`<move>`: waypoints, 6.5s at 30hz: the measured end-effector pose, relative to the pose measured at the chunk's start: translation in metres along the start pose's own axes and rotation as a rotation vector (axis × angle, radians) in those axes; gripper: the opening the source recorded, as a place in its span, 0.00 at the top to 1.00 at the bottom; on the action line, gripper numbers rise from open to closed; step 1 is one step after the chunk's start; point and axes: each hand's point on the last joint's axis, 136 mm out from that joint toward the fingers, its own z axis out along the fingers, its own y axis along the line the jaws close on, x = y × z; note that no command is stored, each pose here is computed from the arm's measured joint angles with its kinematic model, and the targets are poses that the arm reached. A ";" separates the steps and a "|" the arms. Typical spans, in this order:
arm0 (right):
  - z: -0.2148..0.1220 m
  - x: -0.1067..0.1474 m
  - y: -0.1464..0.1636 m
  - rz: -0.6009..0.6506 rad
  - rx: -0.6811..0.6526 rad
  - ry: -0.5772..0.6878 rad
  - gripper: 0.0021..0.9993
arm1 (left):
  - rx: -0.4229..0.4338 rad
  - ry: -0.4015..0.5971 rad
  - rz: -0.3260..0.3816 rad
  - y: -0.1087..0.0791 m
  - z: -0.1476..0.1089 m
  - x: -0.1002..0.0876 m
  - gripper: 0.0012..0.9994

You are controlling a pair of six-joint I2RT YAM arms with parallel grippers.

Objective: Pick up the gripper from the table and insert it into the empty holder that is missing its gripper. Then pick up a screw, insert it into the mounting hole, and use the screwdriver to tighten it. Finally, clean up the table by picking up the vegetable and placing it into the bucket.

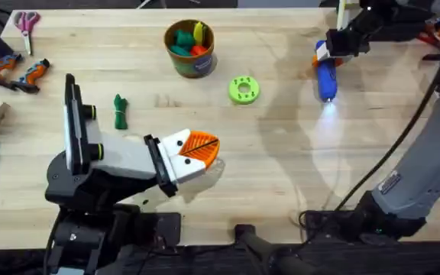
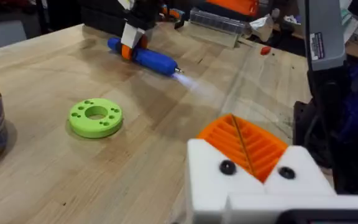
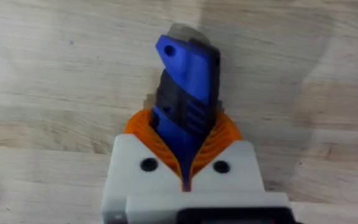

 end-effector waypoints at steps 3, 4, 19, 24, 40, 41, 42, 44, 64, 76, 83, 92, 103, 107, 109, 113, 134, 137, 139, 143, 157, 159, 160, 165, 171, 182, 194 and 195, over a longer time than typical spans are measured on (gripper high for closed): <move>0.000 0.000 0.000 -0.001 0.000 0.001 0.97 | 0.000 0.000 0.000 0.000 0.000 0.000 1.00; -0.001 0.001 0.001 -0.001 -0.001 0.004 0.97 | 0.000 0.000 0.000 0.000 0.000 0.000 1.00; -0.158 0.025 0.025 -0.035 0.011 -0.151 0.97 | 0.000 0.000 0.000 0.000 0.000 0.000 1.00; -0.215 0.051 0.049 -0.077 0.005 -0.216 0.97 | 0.000 0.000 0.000 0.000 0.000 0.000 1.00; -0.295 0.093 0.081 0.001 -0.096 -0.765 0.97 | 0.000 0.000 0.000 0.000 0.000 0.000 1.00; -0.288 0.094 0.085 0.001 -0.118 -0.754 0.97 | 0.000 0.000 0.000 0.000 0.000 0.000 1.00; -0.280 0.095 0.090 -0.001 -0.144 -0.737 0.97 | 0.000 0.000 0.000 0.000 0.000 0.000 1.00; -0.264 0.088 0.114 -0.037 -0.289 -0.705 0.97 | 0.000 0.000 0.000 0.000 0.000 0.000 1.00; -0.293 0.122 0.230 -0.412 -0.779 -0.672 0.97 | 0.000 0.000 0.000 0.000 0.000 0.000 1.00; -0.288 0.104 0.229 -0.467 -0.713 -1.065 0.97 | 0.000 0.000 0.000 0.000 0.000 0.000 1.00; -0.297 0.090 0.261 -0.689 -0.899 -1.214 0.97 | 0.000 0.000 0.000 0.000 0.000 0.000 1.00; -0.334 0.128 0.299 -1.003 -1.082 -1.361 0.97 | 0.000 0.000 0.000 0.000 0.000 0.000 1.00; -0.348 0.177 0.356 -1.086 -1.250 -1.334 0.97 | 0.000 0.000 0.000 0.000 0.000 0.000 1.00; -0.349 0.189 0.384 -1.092 -1.312 -1.296 0.97 | 0.000 0.000 0.000 0.000 0.000 0.000 1.00; -0.347 0.186 0.393 -1.079 -1.314 -1.288 0.97 | 0.000 0.000 0.000 0.000 0.000 0.000 1.00; -0.345 0.187 0.401 -1.048 -1.314 -1.277 0.97 | 0.000 0.000 0.000 0.000 0.000 0.000 1.00; -0.347 0.197 0.413 -1.012 -1.355 -1.237 0.97 | 0.000 0.000 0.000 0.000 0.000 0.000 1.00; -0.346 0.197 0.413 -0.994 -1.367 -1.213 0.97 | 0.000 0.000 0.000 0.000 0.000 0.000 1.00; -0.346 0.197 0.413 -0.984 -1.374 -1.202 0.97 | 0.000 0.000 0.000 0.000 0.000 0.000 1.00; -0.346 0.200 0.415 -0.980 -1.388 -1.185 0.97 | 0.000 0.000 0.000 0.000 0.000 0.000 1.00; -0.339 0.202 0.420 -0.989 -1.387 -1.163 0.97 | 0.000 0.000 0.000 0.000 0.000 0.000 1.00; -0.339 0.202 0.420 -0.990 -1.386 -1.165 0.97 | 0.000 0.000 0.000 0.000 0.000 0.000 1.00; -0.339 0.202 0.420 -0.991 -1.386 -1.166 0.97 | 0.000 0.000 0.000 0.000 0.000 0.000 1.00; -0.339 0.202 0.420 -1.003 -1.377 -1.180 0.97 | 0.000 0.000 0.000 0.000 0.000 0.000 1.00; -0.339 0.202 0.420 -1.010 -1.373 -1.187 0.97 | 0.000 0.000 0.000 0.000 0.000 0.000 1.00; -0.334 0.201 0.422 -1.009 -1.370 -1.175 0.97 | 0.000 0.000 0.000 0.000 0.000 0.000 1.00; -0.332 0.200 0.423 -1.008 -1.369 -1.170 0.97 | -0.002 0.000 0.000 0.000 0.000 0.000 1.00; -0.332 0.200 0.423 -1.008 -1.369 -1.169 0.97 | -0.002 0.000 0.000 0.000 0.000 0.000 1.00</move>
